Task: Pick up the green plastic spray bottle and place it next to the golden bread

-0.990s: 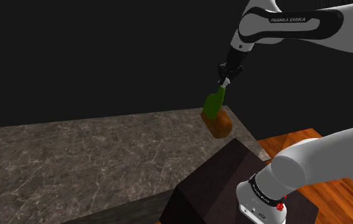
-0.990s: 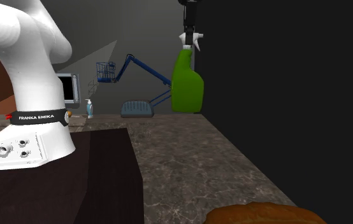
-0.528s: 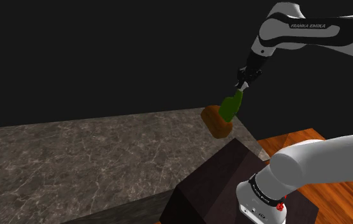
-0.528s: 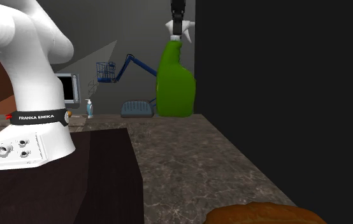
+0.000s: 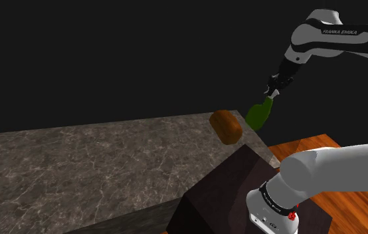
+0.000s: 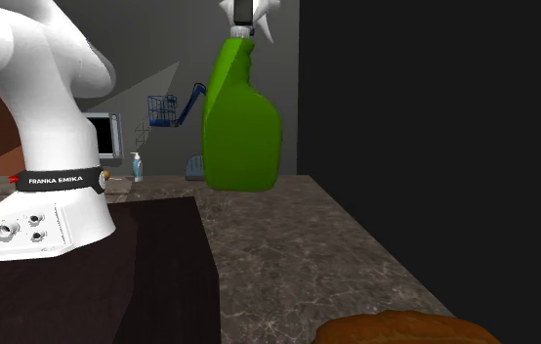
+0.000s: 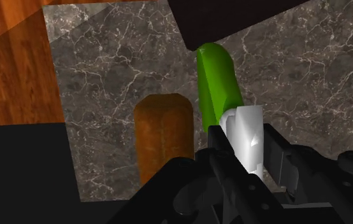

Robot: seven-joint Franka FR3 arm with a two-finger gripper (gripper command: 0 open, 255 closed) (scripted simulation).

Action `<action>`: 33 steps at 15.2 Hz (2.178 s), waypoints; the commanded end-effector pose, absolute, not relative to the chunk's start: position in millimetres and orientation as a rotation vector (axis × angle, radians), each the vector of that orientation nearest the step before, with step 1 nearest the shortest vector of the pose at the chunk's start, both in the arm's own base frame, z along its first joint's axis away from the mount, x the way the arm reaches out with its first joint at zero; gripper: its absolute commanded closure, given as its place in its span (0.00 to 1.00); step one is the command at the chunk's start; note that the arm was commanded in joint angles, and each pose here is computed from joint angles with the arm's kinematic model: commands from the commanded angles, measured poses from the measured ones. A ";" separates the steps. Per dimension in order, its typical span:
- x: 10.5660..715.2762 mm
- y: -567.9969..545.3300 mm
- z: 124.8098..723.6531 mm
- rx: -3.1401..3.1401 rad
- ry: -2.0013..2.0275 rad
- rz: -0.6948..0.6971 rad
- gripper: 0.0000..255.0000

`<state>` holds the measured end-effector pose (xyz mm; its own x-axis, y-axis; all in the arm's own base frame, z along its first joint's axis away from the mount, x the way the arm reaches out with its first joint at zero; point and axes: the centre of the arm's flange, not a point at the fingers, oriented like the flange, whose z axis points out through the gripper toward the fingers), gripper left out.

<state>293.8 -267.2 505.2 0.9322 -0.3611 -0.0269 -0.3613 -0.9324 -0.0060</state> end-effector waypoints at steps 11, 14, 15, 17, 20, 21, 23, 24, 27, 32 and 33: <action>208.1 -355.9 489.1 -3.078 0.571 0.040 1.00; 208.1 -355.9 473.3 -3.078 0.571 0.040 1.00; 208.1 -355.9 468.0 -3.078 0.571 0.040 1.00; 208.1 -355.9 457.5 -3.078 0.571 0.040 1.00; 208.1 -355.9 441.6 -3.078 0.571 0.040 1.00; 208.1 -355.9 436.3 -3.078 0.571 0.040 1.00; 208.1 -355.9 425.8 -3.078 0.571 0.040 1.00; 208.1 -355.9 420.5 -3.078 0.571 0.040 1.00; 208.1 -355.9 404.7 -3.078 0.571 0.040 1.00; 208.1 -355.9 378.3 -3.078 0.571 0.040 1.00; 208.1 -355.9 373.0 -3.078 0.571 0.040 1.00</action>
